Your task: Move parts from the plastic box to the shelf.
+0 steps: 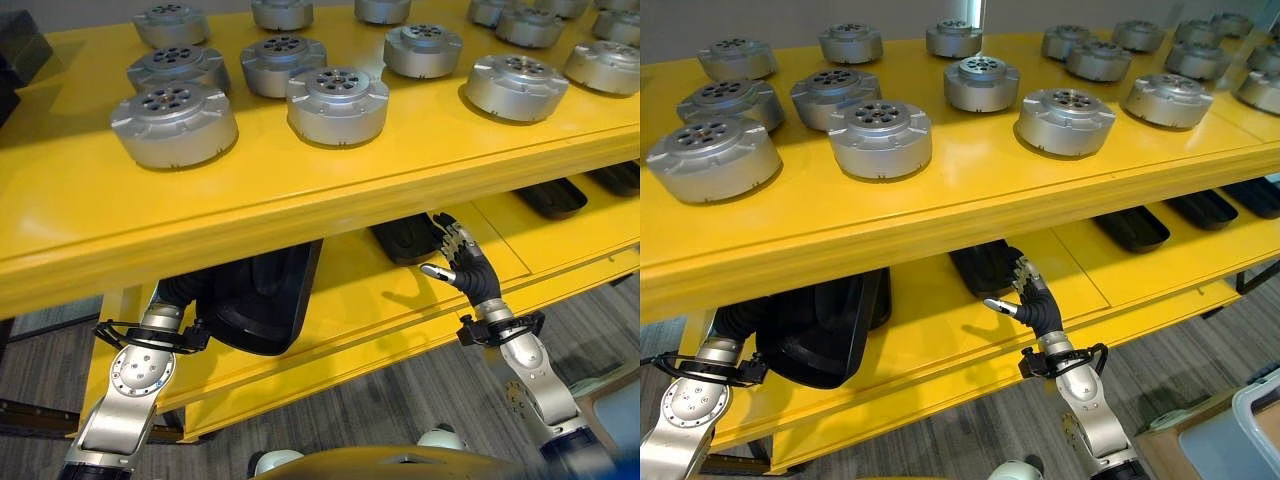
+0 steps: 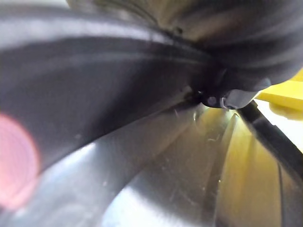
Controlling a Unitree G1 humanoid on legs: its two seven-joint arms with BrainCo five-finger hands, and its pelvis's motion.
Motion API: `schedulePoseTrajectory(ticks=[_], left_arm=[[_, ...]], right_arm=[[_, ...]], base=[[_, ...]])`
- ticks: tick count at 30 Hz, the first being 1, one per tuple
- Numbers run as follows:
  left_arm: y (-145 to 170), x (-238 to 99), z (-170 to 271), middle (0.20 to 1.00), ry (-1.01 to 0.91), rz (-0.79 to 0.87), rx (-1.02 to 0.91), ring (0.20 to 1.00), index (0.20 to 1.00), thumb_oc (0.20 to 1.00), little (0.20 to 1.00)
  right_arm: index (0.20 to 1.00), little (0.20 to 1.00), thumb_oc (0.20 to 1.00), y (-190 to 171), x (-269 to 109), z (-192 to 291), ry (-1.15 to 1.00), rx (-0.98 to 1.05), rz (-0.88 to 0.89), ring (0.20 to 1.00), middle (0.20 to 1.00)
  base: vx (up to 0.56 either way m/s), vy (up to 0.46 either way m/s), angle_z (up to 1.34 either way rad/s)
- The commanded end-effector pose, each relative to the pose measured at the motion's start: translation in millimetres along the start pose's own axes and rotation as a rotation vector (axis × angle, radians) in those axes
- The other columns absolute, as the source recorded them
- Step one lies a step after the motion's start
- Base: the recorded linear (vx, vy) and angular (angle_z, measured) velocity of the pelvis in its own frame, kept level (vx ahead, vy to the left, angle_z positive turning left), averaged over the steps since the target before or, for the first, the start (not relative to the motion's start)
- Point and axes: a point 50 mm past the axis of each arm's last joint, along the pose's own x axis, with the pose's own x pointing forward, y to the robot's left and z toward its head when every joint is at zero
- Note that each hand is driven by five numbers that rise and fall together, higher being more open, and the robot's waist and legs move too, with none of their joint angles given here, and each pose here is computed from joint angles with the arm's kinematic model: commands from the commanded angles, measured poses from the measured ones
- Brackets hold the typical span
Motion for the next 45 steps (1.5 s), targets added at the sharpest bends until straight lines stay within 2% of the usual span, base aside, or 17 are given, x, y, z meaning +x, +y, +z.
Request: schedulePoseTrajectory(ticks=[1,17,31,39,45], left_arm=[[25.2,14.4,42.8,0.200,-0.274,0.199,-0.067,0.200,0.200,0.200,0.200],[31.1,3.5,31.7,0.200,-0.203,0.222,-0.044,0.200,0.200,0.200,0.200],[49.5,4.1,16.8,0.200,-0.144,0.378,-0.037,0.200,0.200,0.200,0.200],[60.8,30.5,4.3,0.200,-0.115,0.515,-0.142,0.200,0.200,0.200,0.200],[65.6,60.6,12.5,0.200,-0.149,0.528,-0.081,0.200,0.200,0.200,0.200]], right_arm=[[1.000,1.000,1.000,-3.6,5.0,21.6,-0.114,-0.018,0.011,1.000,1.000],[1.000,1.000,1.000,4.3,4.5,10.5,-0.058,-0.007,0.044,1.000,1.000],[1.000,1.000,1.000,5.0,4.0,3.2,-0.023,-0.008,0.033,1.000,1.000],[1.000,1.000,1.000,5.3,-1.7,-2.6,0.011,-0.004,0.030,1.000,1.000],[1.000,1.000,1.000,13.4,2.1,-0.6,-0.006,0.024,0.055,1.000,1.000]], base=[[0.02,0.094,0.06],[0.02,0.064,0.12],[0.03,0.028,0.12],[0.00,0.023,0.07],[-0.05,0.021,0.02]])
